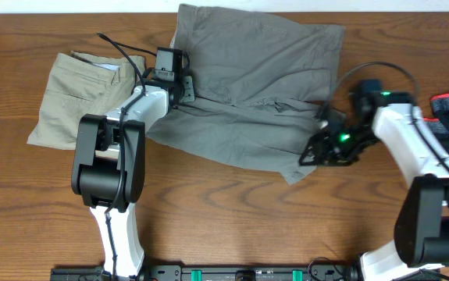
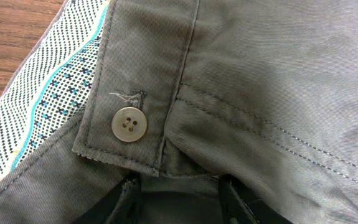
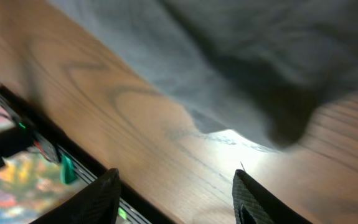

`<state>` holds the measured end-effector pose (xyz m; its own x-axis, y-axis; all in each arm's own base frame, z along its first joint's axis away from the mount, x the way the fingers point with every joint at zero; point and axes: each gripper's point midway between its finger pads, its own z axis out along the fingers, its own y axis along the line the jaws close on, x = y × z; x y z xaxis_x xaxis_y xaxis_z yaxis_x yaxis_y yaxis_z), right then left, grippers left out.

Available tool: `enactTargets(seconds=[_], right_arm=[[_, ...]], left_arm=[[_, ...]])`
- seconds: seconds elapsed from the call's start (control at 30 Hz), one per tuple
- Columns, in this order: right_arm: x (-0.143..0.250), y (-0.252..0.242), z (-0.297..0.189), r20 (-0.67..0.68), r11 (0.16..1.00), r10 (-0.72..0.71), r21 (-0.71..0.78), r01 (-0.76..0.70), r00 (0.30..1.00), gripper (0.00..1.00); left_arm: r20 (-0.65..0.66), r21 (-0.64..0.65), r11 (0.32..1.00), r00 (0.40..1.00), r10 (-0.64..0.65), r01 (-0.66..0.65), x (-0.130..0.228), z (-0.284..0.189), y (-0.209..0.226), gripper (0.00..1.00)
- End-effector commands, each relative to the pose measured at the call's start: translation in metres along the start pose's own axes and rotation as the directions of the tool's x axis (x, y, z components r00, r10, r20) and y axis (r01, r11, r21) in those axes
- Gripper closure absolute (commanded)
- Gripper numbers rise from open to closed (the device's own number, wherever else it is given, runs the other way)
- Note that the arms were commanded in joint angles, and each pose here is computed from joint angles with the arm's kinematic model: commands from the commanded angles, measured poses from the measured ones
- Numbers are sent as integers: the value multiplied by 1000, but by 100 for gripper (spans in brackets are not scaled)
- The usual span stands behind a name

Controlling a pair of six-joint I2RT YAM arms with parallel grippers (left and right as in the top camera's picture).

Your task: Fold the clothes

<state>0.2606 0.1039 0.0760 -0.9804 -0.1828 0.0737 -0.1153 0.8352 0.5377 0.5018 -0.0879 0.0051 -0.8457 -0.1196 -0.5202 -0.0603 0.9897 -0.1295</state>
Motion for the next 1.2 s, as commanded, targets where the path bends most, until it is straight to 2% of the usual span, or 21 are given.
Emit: enactTargets(seconds=[0.0,0.17,0.3,0.37,0.47,0.57,0.77,1.0,1.1,1.17], right_arm=[[16,-6,18,-54,992,60,116,-53,997,46],[35,-15,56,-60,961,236,162,-224,970,64],[33,-16,68,-34,961,236,153,-228,971,61],[31,-17,72,-10,949,280,151,-275,960,57],[27,-20,78,27,931,336,140,-336,942,56],[25,-25,81,55,912,380,147,-384,923,56],[12,-25,81,102,922,356,126,-367,929,61],[6,-26,80,124,924,347,128,-361,930,83],[1,-28,79,147,926,334,131,-353,931,96],[-2,-26,75,157,929,329,125,-349,931,98]], left_arm=[[-12,-59,998,1000,-1,0,3,1,17,56],[-12,-59,998,1000,-1,0,3,1,17,56],[-12,-59,998,1000,-1,0,3,1,17,55],[-12,-59,998,1000,-1,0,3,1,17,55],[-12,-59,998,1000,-1,0,3,1,17,55],[-13,-59,998,1000,-1,0,3,1,17,55],[-17,-39,999,1000,-1,0,4,1,14,55],[-18,-34,999,1000,-1,0,4,1,13,55],[-18,-34,999,1000,-1,0,4,1,13,55],[-19,-34,999,1000,-1,0,4,1,13,55]])
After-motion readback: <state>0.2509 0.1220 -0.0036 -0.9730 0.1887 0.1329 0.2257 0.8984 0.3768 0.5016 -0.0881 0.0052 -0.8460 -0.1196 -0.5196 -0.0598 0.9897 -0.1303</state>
